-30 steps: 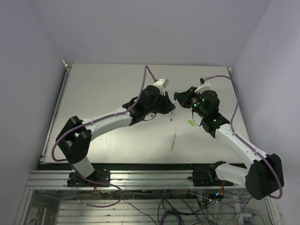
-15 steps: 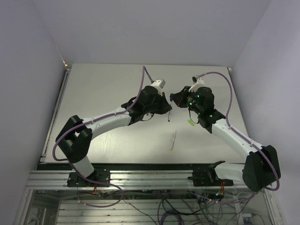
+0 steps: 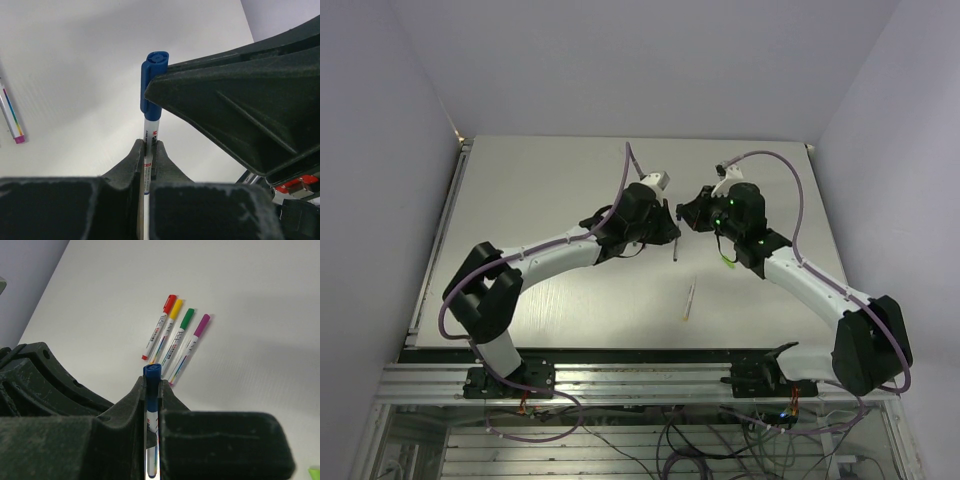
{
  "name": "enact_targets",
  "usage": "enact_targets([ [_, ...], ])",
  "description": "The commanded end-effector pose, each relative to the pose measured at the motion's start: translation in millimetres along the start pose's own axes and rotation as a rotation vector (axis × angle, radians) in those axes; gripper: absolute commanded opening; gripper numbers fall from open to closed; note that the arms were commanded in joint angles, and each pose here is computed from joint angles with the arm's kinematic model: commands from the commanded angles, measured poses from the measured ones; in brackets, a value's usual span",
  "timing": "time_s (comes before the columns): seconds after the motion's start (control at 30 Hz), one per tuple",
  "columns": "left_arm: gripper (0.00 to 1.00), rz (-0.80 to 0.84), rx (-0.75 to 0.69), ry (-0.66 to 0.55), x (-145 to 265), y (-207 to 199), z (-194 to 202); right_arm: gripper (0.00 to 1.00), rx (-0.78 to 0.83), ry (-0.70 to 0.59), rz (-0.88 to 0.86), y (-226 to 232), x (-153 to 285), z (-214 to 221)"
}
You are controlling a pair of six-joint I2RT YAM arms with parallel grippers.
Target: Insert the pens into the pen caps
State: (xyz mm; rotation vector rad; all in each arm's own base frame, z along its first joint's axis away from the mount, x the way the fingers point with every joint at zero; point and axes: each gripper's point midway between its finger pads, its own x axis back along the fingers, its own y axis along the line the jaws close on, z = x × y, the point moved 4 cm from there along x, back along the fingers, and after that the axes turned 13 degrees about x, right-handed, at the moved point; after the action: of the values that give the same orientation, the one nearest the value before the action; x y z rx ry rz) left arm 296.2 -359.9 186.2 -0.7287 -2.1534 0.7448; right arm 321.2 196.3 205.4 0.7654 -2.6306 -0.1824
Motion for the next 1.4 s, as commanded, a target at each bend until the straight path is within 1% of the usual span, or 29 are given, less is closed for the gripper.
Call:
enact_targets([
  [0.0,0.07,0.103,0.018,-0.381,11.6,-33.0,-106.4,0.00,-0.022,0.336,-0.074,12.3,15.3,77.2],
  [0.1,0.07,0.093,0.014,-0.370,10.5,-30.0,-105.4,0.00,-0.027,0.319,-0.051,10.4,12.8,73.5],
  [0.2,0.07,0.080,0.012,-0.342,7.9,-25.0,-99.1,0.00,-0.045,0.279,0.012,4.2,7.1,63.6],
  [0.33,0.07,0.044,0.005,-0.271,-0.4,-11.2,-82.5,0.01,-0.050,0.180,0.078,-1.2,-0.2,33.1],
  [0.4,0.07,0.022,0.000,-0.222,-5.6,-1.2,-70.0,0.11,-0.038,0.112,0.106,-2.4,-1.9,9.6],
  [0.43,0.07,0.014,-0.004,-0.191,-8.8,4.0,-62.7,0.18,-0.025,0.077,0.128,-4.1,-2.5,-3.4],
  [0.5,0.07,-0.012,-0.012,-0.132,-15.2,16.4,-48.1,0.26,-0.001,0.028,0.175,-8.2,-1.7,-25.9],
  [0.53,0.07,-0.034,-0.014,-0.094,-19.6,25.1,-38.5,0.31,0.014,-0.026,0.194,-7.5,0.6,-50.6],
  [0.6,0.07,-0.062,-0.016,-0.049,-25.6,37.4,-26.3,0.35,0.039,-0.084,0.232,-9.7,6.5,-73.3],
  [0.73,0.07,-0.111,-0.022,0.006,-37.5,55.4,-10.8,0.37,0.062,-0.183,0.297,-14.4,25.0,-101.0],
  [0.87,0.07,-0.145,-0.050,0.037,-53.0,62.8,-9.4,0.37,0.070,-0.189,0.424,-31.4,41.6,-94.6],
  [0.93,0.07,-0.153,-0.067,0.038,-62.7,61.5,-13.8,0.37,0.065,-0.163,0.533,-46.9,49.4,-83.4],
  [1.03,0.07,-0.201,-0.091,0.051,-75.1,68.1,-16.5,0.35,0.063,-0.111,0.628,-60.0,58.6,-65.9],
  [1.07,0.07,-0.217,-0.097,0.054,-79.7,70.2,-17.7,0.35,0.063,-0.107,0.640,-61.2,62.3,-65.0],
  [1.13,0.07,-0.262,-0.115,0.068,-88.7,76.6,-18.7,0.35,0.063,-0.077,0.656,-65.3,66.2,-49.6],
  [1.27,0.07,-0.382,-0.127,0.109,-105.1,99.0,-13.4,0.36,0.044,-0.063,0.670,-68.0,73.3,-36.8],
  [1.37,0.07,-0.424,-0.117,0.120,-112.2,106.4,-11.9,0.38,0.039,-0.038,0.696,-71.4,75.4,-30.0],
])
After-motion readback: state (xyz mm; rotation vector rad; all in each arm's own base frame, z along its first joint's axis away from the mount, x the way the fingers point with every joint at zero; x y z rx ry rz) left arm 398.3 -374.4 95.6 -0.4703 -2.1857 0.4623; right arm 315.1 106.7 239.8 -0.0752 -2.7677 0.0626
